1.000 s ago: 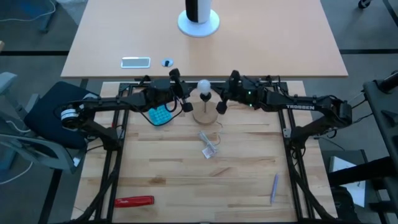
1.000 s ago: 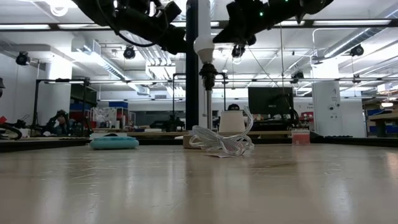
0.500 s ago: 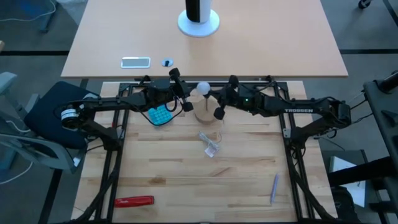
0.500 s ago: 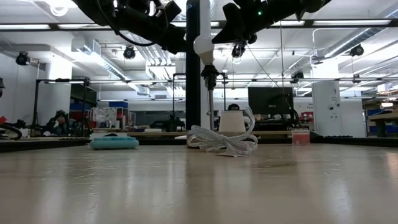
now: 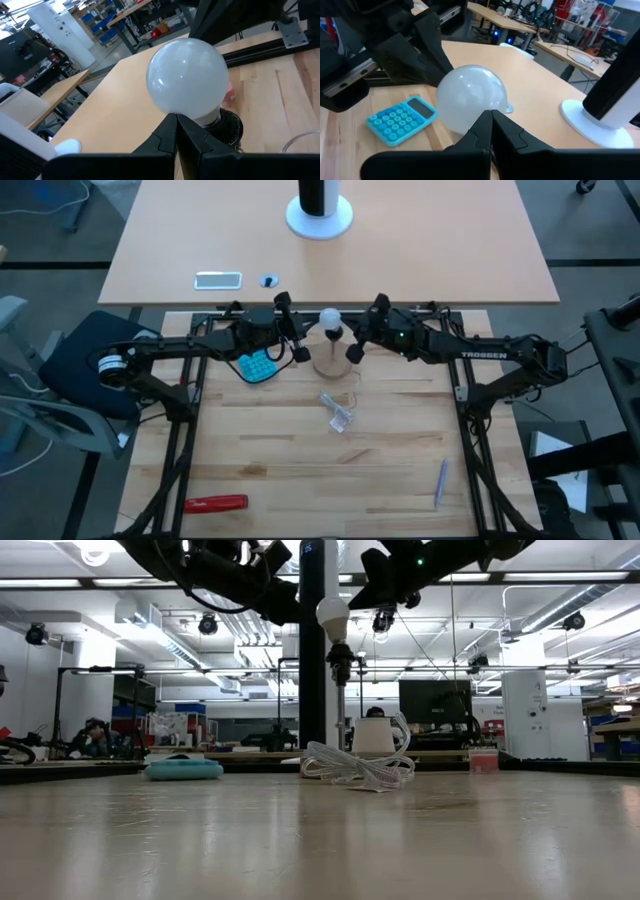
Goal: Screw lightbulb
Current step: Insert the light bulb into the desk lamp
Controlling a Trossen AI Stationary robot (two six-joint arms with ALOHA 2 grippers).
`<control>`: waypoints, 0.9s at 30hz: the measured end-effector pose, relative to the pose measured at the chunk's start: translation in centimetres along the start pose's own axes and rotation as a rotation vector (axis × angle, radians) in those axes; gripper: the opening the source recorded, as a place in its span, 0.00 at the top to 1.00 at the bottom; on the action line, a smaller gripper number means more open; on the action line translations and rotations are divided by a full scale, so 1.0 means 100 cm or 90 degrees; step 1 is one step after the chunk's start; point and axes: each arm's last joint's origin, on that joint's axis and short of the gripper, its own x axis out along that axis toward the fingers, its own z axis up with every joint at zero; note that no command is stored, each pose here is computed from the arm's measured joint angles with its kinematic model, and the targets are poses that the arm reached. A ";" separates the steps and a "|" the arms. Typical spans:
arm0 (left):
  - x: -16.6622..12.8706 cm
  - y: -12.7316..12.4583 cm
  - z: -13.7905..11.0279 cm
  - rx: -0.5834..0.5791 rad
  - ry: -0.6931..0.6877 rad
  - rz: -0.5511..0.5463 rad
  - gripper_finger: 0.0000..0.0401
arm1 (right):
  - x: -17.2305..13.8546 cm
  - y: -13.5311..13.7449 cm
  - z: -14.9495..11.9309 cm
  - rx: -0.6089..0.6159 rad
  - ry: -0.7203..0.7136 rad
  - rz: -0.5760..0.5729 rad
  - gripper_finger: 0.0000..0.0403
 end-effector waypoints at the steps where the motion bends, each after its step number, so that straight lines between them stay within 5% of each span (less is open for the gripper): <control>1: 0.000 0.000 0.000 0.001 0.000 0.000 1.00 | 0.000 0.000 0.000 0.000 0.002 0.001 1.00; 27: -0.002 0.001 0.002 0.002 0.000 0.007 1.00 | -0.005 -0.002 0.001 -0.007 0.014 -0.016 1.00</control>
